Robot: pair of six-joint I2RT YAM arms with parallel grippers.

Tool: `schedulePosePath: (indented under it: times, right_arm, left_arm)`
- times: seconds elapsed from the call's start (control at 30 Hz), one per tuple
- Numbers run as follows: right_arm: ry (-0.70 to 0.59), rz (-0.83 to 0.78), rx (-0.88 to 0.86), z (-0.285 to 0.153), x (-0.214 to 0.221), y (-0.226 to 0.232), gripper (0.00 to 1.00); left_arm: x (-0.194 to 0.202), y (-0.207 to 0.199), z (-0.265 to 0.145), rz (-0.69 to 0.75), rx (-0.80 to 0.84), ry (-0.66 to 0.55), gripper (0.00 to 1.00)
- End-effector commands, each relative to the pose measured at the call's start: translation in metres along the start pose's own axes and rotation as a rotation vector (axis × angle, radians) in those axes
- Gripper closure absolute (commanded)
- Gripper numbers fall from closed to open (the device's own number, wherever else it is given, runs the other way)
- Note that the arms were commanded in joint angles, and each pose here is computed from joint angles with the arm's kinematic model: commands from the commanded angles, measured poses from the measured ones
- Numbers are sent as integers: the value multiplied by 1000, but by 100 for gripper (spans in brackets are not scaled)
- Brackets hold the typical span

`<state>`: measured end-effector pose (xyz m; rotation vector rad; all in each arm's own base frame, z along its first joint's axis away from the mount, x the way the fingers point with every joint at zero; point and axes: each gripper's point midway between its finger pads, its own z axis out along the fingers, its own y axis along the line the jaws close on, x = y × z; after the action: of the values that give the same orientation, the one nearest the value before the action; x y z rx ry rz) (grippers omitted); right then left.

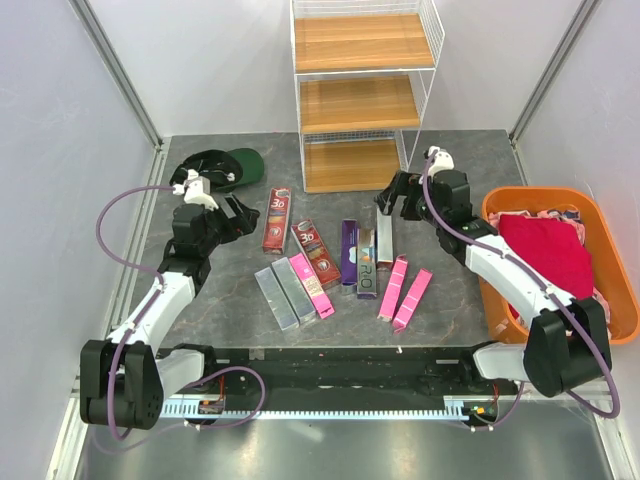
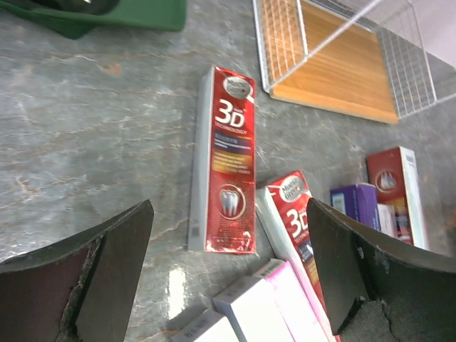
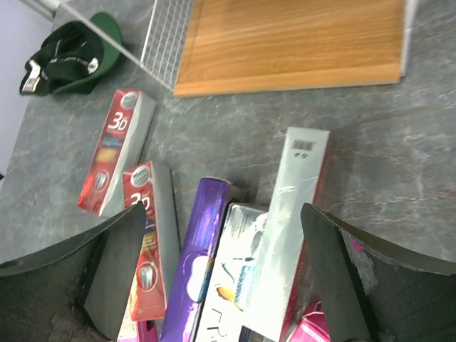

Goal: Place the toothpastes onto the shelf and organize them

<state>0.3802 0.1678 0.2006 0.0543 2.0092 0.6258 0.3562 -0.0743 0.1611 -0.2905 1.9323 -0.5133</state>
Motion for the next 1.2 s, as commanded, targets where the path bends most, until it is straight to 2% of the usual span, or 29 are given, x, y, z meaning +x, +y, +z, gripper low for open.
schedulePosePath:
  times: [0.0,0.03,0.3,0.63,0.97,1.17]
  right_arm:
    - [4,-11,-74,-12,4,27,2]
    - [12,-14,-80,-12,8,29,2]
    - [167,-73,-50,-12,54,43,2]
    - [325,-151,43,14,117,53,4]
    - [381,-207,112,52,150,55,28]
    - [408,-218,145,73,166,50,35]
  left_arm:
    - [1,-13,0,4,61,44,5]
    - [1,-16,0,-4,67,52,0]
    - [31,-23,-5,-100,54,203,0]
    - [39,-35,-6,-52,-26,255,0]
    - [45,-52,-5,-41,-7,274,0]
    - [52,-48,-6,-39,-19,285,0]
